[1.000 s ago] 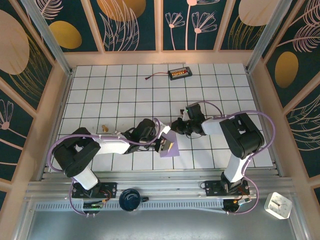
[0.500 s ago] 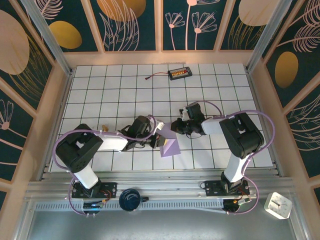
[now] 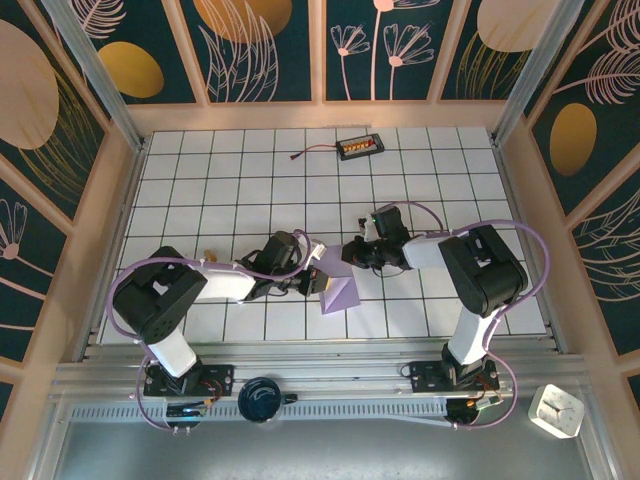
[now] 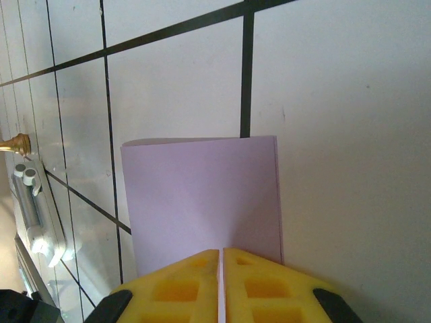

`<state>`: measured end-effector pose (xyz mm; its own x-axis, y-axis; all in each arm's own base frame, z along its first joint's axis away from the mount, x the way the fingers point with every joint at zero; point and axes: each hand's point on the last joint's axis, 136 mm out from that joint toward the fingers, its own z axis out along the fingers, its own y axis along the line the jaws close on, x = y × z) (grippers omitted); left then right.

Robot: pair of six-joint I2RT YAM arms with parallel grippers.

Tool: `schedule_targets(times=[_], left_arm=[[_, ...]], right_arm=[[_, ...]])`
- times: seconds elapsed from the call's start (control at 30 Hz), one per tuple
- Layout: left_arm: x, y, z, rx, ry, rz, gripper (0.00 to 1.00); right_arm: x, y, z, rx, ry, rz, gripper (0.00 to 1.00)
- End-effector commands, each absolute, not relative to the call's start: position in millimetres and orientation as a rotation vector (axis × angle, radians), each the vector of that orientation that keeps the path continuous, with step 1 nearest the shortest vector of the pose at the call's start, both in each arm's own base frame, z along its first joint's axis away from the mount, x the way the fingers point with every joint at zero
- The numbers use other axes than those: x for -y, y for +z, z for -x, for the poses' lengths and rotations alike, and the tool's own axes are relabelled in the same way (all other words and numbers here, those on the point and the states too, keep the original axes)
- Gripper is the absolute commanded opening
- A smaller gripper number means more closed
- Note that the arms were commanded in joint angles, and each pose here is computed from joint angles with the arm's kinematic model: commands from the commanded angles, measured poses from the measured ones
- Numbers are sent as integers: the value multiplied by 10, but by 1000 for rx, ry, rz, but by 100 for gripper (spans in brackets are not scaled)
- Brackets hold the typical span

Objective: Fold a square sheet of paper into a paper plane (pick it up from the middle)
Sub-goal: Fold the triangle a second time at the center of the table.

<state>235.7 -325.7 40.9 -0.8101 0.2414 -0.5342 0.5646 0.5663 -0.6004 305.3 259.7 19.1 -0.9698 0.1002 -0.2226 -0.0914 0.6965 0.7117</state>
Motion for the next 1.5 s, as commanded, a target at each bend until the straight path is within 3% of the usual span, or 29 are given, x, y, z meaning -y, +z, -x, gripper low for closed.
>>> schedule_targets(times=[0.0, 1.47], left_arm=[[3204, 339, -2399, -2418, -1074, -660, 0], [3139, 185, -2411, -2483, -995, -662, 0]], right_arm=[[-2487, -92, -2995, -2748, 1033, -42, 10], [-2496, -138, -2941, -2762, 1023, -34, 10]])
